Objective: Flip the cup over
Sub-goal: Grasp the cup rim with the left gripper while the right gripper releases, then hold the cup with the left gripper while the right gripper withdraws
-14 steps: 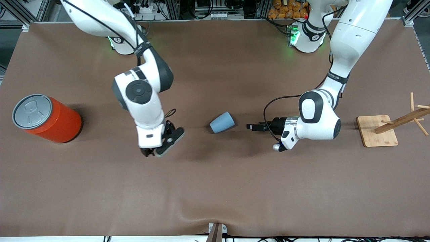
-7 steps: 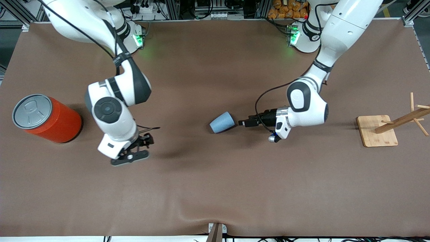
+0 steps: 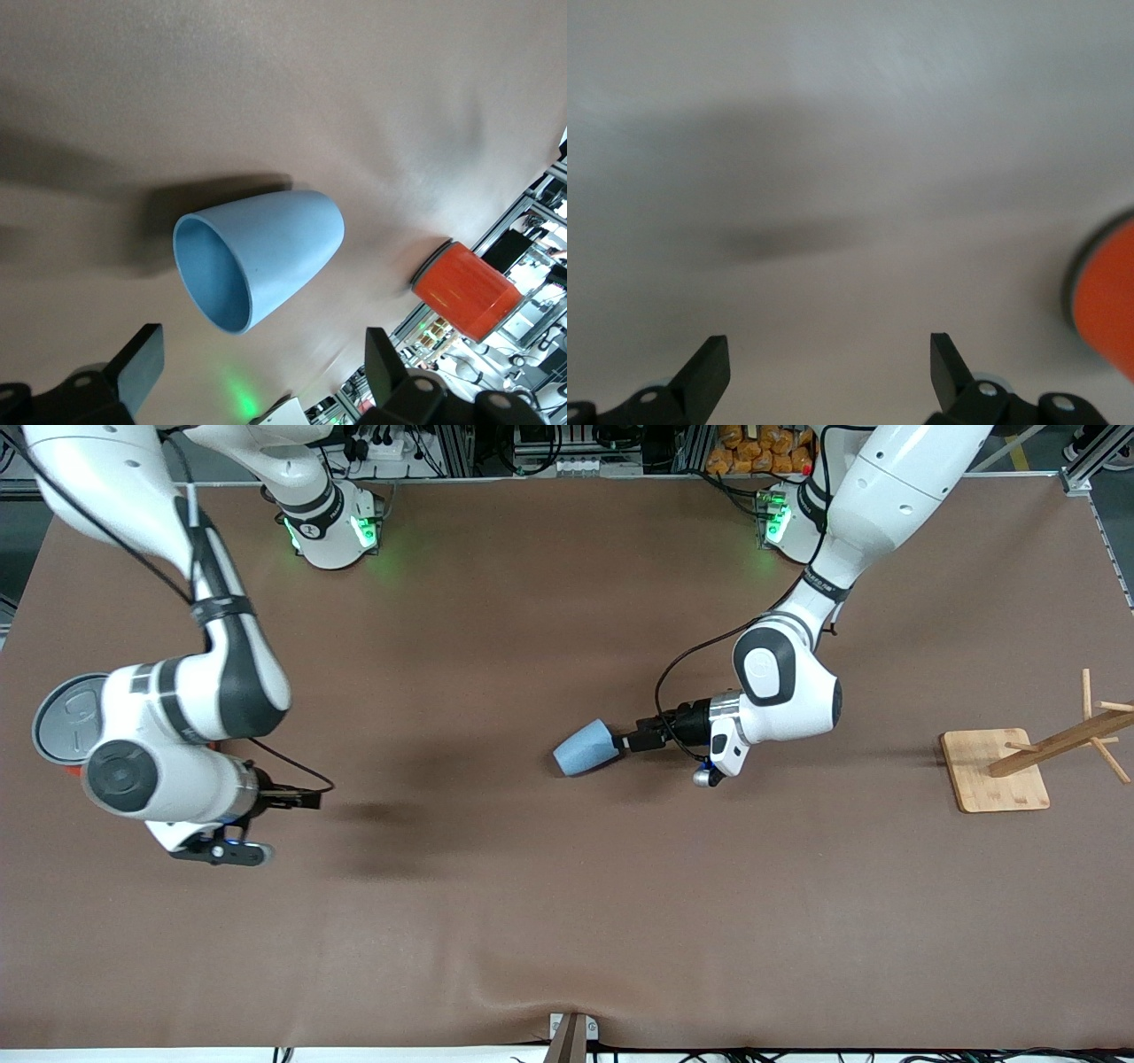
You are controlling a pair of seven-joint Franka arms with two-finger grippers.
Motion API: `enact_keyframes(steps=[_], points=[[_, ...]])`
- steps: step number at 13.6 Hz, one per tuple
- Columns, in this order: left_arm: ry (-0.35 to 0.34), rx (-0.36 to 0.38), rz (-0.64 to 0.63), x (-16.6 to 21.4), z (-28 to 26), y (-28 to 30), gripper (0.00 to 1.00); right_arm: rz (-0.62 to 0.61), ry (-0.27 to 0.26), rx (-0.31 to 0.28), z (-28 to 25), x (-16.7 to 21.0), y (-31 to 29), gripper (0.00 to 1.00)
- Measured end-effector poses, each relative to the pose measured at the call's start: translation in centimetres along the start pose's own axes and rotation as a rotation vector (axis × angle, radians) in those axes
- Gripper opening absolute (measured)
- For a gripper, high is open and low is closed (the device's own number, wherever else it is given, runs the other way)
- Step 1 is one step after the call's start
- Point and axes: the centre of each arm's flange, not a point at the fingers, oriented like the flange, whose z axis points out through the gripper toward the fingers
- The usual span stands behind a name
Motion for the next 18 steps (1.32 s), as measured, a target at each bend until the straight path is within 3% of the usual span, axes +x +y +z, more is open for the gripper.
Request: enact_keyframes(steps=[2,8,13,16,18], points=[[0.006,-0.003,-0.003,-0.4,0.4,0.0,1.0,0.027,-0.061,0.009,0.6,-0.2,2.8,1.0],[0.02,-0.109,0.037,-0.6,1.5,-0.9,0.92,-0.051,-0.132,-0.006,1.5,-6.3,1.8,1.0],[0.021,-0.094,0.038,-1.0,2.7,-1.3,0.76,-0.194,-0.232,-0.02,6.1,-9.9,0.6,1.0],[0.023,-0.097,0.034,-0.7,2.9,-1.3,0.7,-0.252,-0.251,-0.01,7.6,-10.8,1.8,1.0],[0.022,-0.102,0.03,-0.2,3.3,-1.2,0.66,-0.262,-0.213,-0.008,8.3,-12.5,2.2,1.0]])
